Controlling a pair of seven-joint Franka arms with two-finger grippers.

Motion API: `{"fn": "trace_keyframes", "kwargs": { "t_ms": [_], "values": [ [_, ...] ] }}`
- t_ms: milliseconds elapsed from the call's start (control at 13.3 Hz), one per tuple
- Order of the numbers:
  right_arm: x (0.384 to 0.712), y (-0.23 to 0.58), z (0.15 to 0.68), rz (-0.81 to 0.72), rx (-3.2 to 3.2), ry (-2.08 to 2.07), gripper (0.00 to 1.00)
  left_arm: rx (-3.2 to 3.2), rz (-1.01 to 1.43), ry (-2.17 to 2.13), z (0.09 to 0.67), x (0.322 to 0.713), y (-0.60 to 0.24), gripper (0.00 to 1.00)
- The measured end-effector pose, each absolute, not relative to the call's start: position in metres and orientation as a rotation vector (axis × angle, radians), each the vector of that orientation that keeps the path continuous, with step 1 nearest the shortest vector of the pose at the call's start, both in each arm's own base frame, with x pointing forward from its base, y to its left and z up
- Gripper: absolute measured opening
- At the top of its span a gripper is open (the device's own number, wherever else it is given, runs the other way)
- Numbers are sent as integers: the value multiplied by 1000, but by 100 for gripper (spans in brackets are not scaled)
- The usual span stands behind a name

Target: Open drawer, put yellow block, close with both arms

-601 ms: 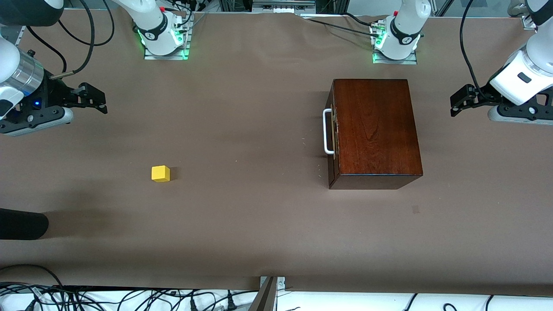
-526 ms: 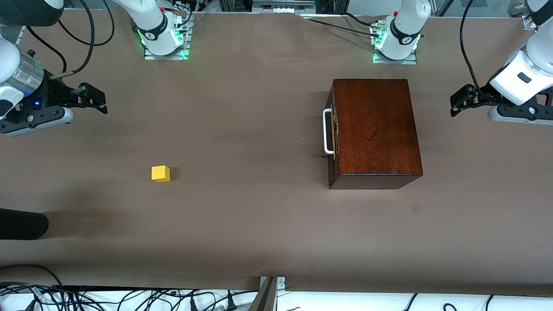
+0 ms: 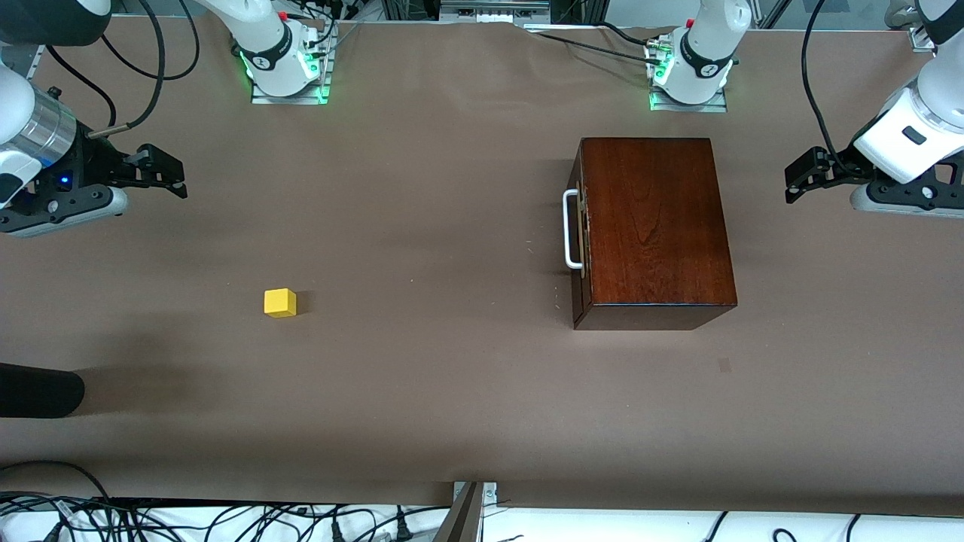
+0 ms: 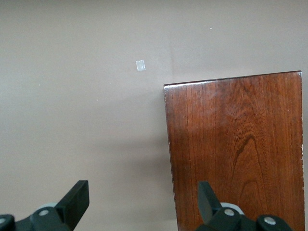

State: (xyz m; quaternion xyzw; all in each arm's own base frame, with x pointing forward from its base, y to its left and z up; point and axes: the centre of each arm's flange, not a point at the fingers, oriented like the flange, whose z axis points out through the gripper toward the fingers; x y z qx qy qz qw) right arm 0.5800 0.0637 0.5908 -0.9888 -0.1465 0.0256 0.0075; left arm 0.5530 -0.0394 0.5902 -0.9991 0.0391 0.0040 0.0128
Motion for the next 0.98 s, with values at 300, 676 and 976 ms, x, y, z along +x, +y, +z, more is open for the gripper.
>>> {"fn": "trace_keyframes", "kwargs": {
  "t_ms": [300,676,976],
  "values": [
    [580,64,591,80,-3092,-458,100,-3115,19,128,590,552,-42,100],
    [580,64,591,80,-3092,-459,100,-3100,143,292,574,542,-107,100],
    [580,64,591,80,-3092,-460,100,-3122,223,272,540,554,-179,100]
  ]
}}
